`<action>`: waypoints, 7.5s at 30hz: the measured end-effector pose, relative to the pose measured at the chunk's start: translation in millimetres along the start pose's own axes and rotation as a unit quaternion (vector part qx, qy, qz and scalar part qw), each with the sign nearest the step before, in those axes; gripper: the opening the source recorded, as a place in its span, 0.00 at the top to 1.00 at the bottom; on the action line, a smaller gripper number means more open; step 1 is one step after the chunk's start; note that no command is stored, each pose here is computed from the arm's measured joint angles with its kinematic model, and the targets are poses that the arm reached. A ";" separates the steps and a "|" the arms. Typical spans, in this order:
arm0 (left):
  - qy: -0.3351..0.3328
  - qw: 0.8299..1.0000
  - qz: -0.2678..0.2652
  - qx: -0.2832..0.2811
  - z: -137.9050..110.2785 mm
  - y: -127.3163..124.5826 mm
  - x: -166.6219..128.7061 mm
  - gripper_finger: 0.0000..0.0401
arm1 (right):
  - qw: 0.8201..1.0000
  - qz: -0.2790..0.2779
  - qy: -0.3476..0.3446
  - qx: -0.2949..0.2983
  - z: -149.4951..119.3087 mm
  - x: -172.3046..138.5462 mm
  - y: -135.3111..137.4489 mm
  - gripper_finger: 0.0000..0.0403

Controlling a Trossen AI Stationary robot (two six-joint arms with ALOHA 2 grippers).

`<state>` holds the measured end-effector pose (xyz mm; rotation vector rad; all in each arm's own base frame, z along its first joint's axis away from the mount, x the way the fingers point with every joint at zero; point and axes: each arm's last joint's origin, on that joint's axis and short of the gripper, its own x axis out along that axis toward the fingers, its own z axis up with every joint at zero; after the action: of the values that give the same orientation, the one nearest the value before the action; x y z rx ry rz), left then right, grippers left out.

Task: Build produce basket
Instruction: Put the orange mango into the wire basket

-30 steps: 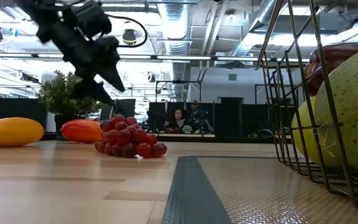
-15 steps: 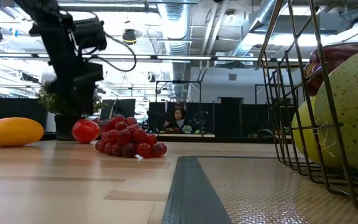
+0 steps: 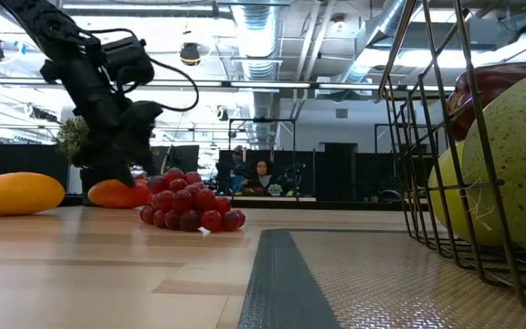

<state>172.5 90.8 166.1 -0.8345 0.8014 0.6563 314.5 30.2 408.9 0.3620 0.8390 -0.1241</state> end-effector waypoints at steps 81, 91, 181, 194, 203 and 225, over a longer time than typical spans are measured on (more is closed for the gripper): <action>0.123 0.932 0.277 0.200 41.0 -89.7 -41.0 0.72 | 0.996 -0.056 0.017 -0.061 6.1 33.5 -9.3 0.15; 0.153 0.921 0.346 0.093 16.5 -59.8 -24.8 0.29 | 0.995 -0.057 0.023 -0.074 4.9 33.4 -9.1 0.15; -0.098 0.972 -0.085 0.196 164.3 -63.2 2.9 0.34 | 0.933 -0.261 0.018 0.246 34.0 51.4 -149.9 0.15; -0.084 0.964 -0.125 0.220 205.3 -71.2 99.5 0.34 | 0.933 -0.256 -0.044 0.250 16.7 -1.1 -90.9 0.15; 0.028 0.972 -0.094 0.212 215.1 -76.2 130.1 0.34 | 0.935 -0.265 -0.019 0.236 9.2 9.3 -77.7 0.15; 0.380 0.841 -0.314 0.220 112.6 -143.8 70.3 0.34 | 0.962 -0.264 0.056 0.048 11.4 32.8 -89.6 0.15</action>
<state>359.9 124.4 211.2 -0.8574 1.2416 -0.4900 322.1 -56.3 367.6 0.2291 1.0306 -0.6489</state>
